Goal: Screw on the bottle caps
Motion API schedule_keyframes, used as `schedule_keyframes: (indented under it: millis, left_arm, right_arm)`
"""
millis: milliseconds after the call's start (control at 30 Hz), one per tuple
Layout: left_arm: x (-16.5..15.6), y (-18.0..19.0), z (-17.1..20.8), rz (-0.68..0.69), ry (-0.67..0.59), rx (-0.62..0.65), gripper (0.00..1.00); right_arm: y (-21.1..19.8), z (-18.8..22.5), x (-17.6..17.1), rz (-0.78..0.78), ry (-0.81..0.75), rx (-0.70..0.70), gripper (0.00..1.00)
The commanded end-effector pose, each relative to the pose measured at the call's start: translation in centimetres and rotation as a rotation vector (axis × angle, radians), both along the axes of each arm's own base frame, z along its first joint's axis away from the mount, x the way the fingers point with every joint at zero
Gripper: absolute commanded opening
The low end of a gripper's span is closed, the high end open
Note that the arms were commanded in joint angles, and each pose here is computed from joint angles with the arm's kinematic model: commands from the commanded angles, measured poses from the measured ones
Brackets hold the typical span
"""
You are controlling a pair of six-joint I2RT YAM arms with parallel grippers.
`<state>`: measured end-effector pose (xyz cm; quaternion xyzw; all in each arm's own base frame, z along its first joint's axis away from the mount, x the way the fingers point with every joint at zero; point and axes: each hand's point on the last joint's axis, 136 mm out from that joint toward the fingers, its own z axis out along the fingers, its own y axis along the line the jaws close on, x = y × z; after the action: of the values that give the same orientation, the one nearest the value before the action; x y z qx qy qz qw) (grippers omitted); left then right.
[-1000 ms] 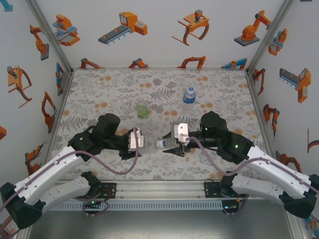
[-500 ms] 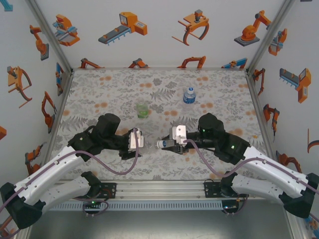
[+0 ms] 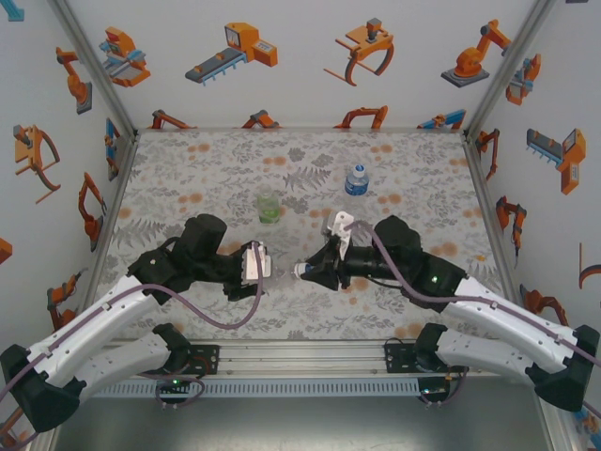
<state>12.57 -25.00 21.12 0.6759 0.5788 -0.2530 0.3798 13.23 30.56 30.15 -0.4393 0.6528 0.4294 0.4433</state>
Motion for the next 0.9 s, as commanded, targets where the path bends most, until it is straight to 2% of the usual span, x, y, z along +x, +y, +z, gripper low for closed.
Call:
schedule_keyframes:
  millis: [0, 67, 133, 233, 367, 400, 467, 567, 867]
  left_arm:
    - [-0.8, -0.4, 1.5, -0.055, -0.024, -0.053, 0.0]
    - [-0.8, -0.5, 1.5, -0.055, -0.023, -0.055, 0.0]
    - [-0.8, -0.5, 1.5, -0.056, -0.019, -0.054, 0.0]
    - [-0.8, -0.5, 1.4, -0.057, -0.021, -0.053, 0.0]
    - [-0.7, -0.6, 1.4, -0.058, -0.015, -0.052, 0.0]
    - [-0.8, -0.6, 1.4, -0.061, -0.014, -0.053, 0.0]
    - [-0.9, -0.6, 1.4, -0.063, -0.014, -0.055, 0.0]
    - [-0.8, -0.6, 1.5, -0.061, -0.019, -0.057, 0.0]
    - [-1.0, -0.5, 1.5, -0.066, -0.019, -0.061, 0.0]
  right_arm:
    - [-1.3, -0.7, 3.8, -0.336, 0.397, 0.126, 0.05]
    - [-2.6, -2.3, 5.0, -0.512, 0.638, 0.185, 0.02]
    - [-3.2, -3.9, 5.2, -0.606, 0.841, 0.241, 0.0]
    - [-3.4, -4.9, 5.1, -0.669, 1.014, 0.283, 0.0]
    - [-3.3, -4.3, 5.2, -0.672, 0.997, 0.268, 0.02]
    - [-3.4, -4.2, 5.3, -0.667, 0.962, 0.249, 0.06]
    - [-3.6, -4.1, 5.4, -0.673, 0.915, 0.216, 0.21]
    - [-4.0, -3.8, 5.8, -0.69, 0.847, 0.191, 0.35]
    - [-4.2, -3.4, 6.6, -0.703, 0.759, 0.182, 0.4]
